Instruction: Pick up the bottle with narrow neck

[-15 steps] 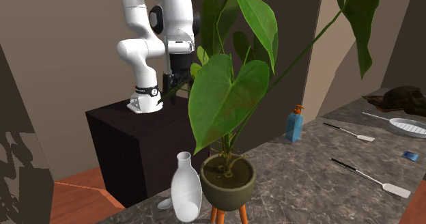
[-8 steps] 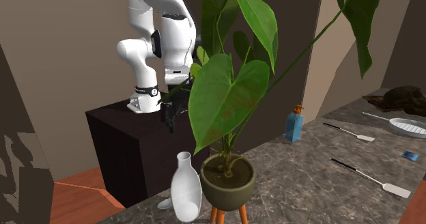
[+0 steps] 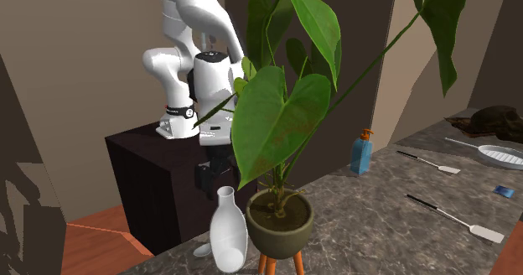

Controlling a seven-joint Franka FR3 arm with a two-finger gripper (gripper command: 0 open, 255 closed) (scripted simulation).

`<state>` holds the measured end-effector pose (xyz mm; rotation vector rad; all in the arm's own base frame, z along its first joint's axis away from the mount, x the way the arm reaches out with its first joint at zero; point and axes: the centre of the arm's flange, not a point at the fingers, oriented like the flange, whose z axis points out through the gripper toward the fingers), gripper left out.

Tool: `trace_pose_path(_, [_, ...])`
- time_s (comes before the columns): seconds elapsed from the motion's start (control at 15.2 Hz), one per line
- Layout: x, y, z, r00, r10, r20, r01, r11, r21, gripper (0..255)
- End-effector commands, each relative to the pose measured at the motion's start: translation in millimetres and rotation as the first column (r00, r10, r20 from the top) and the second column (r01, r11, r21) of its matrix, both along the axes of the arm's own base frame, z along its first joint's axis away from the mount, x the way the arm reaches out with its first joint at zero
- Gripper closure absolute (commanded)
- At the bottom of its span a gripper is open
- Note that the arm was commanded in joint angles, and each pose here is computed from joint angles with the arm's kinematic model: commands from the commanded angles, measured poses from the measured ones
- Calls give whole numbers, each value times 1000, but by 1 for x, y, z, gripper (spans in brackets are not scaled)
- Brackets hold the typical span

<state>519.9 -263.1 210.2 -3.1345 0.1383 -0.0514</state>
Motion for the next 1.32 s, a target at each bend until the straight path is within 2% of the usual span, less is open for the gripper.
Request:
trace_pose_path(0.0, [1, -2, -11, 1000, 0, 0, 0, 1000, 1, 0])
trace_pose_path(0.26, [1, -2, -35, 1000, 0, 0, 0, 1000, 1, 0])
trace_pose_path(0.4, [1, -2, -35, 1000, 0, 0, 0, 1000, 1, 0])
trace_pose_path(0.46, [1, -3, -35, 1000, 0, 0, 0, 1000, 1, 255])
trace_pose_path(1.06, [1, -2, -35, 1000, 0, 0, 0, 1000, 1, 255])
trace_pose_path(1.25, [1, -2, -19, 1000, 0, 0, 0, 1000, 1, 255])
